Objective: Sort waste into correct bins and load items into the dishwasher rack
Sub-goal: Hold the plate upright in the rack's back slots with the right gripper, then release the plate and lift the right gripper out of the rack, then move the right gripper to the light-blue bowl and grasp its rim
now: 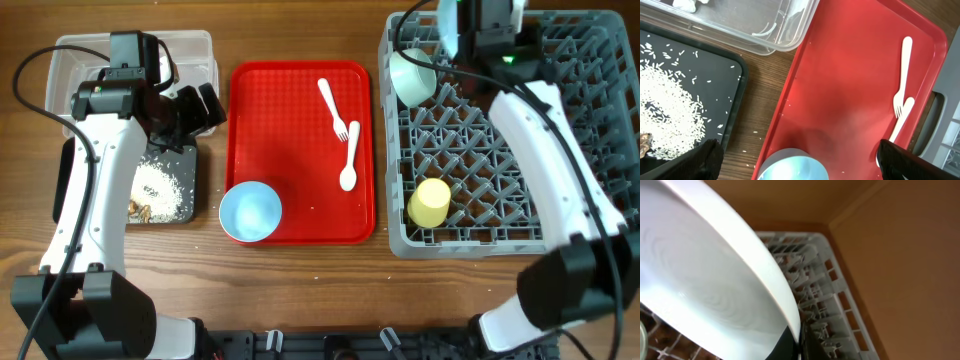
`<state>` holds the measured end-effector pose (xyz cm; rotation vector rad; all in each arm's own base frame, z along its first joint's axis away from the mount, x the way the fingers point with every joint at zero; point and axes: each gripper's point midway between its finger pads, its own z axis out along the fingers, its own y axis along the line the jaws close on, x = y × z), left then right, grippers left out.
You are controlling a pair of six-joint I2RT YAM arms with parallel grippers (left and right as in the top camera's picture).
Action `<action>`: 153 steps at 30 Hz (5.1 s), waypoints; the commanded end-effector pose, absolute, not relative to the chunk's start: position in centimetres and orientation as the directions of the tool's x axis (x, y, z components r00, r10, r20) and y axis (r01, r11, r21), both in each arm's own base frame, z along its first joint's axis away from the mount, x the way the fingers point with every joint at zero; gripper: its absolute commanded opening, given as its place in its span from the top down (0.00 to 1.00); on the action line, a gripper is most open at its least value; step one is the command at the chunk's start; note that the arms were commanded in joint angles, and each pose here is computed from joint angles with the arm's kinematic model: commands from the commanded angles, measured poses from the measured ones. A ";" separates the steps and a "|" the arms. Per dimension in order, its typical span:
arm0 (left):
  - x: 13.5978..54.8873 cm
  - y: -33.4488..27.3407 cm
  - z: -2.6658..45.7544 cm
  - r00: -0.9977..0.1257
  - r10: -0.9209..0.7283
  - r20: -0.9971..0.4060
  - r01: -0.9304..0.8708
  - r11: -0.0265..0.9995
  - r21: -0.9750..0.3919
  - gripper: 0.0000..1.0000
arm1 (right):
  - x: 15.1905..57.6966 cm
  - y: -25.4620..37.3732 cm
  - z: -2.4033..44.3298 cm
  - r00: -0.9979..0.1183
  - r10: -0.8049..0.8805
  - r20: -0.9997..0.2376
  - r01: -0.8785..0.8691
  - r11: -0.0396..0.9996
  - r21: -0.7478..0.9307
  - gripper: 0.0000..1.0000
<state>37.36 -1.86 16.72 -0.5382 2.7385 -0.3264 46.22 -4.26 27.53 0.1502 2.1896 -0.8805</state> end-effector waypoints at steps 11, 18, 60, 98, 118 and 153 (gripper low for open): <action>37.7 -1.6 17.5 -0.864 -0.405 -0.298 -0.324 0.902 -0.286 0.00 | 46.1 -5.2 25.8 -0.710 -0.076 -0.700 0.417 0.756 -0.505 0.96; 37.7 -1.6 17.5 -0.864 -0.405 -0.298 -0.324 0.902 -0.286 0.00 | 46.1 -6.1 24.4 -0.710 -0.027 -0.704 0.486 0.704 -0.518 0.96; 37.7 -1.6 17.5 -0.864 -0.405 -0.298 -0.324 0.902 -0.286 0.00 | 46.6 0.1 15.6 -0.838 0.072 -0.541 0.251 0.931 -0.266 0.88; 37.7 -1.6 17.5 -0.864 -0.405 -0.298 -0.324 0.902 -0.286 0.00 | 48.8 6.5 20.1 -0.713 -0.327 -0.620 -0.253 0.945 -0.208 0.33; 37.7 -1.6 17.5 -0.864 -0.405 -0.298 -0.324 0.902 -0.286 0.00 | 37.9 22.0 22.7 -0.912 0.033 -0.408 -0.225 0.793 0.566 0.50; 37.7 -1.6 17.5 -0.864 -0.405 -0.298 -0.324 0.902 -0.286 0.00 | 26.8 36.3 3.1 -0.979 -0.181 0.089 -0.115 0.863 0.492 0.96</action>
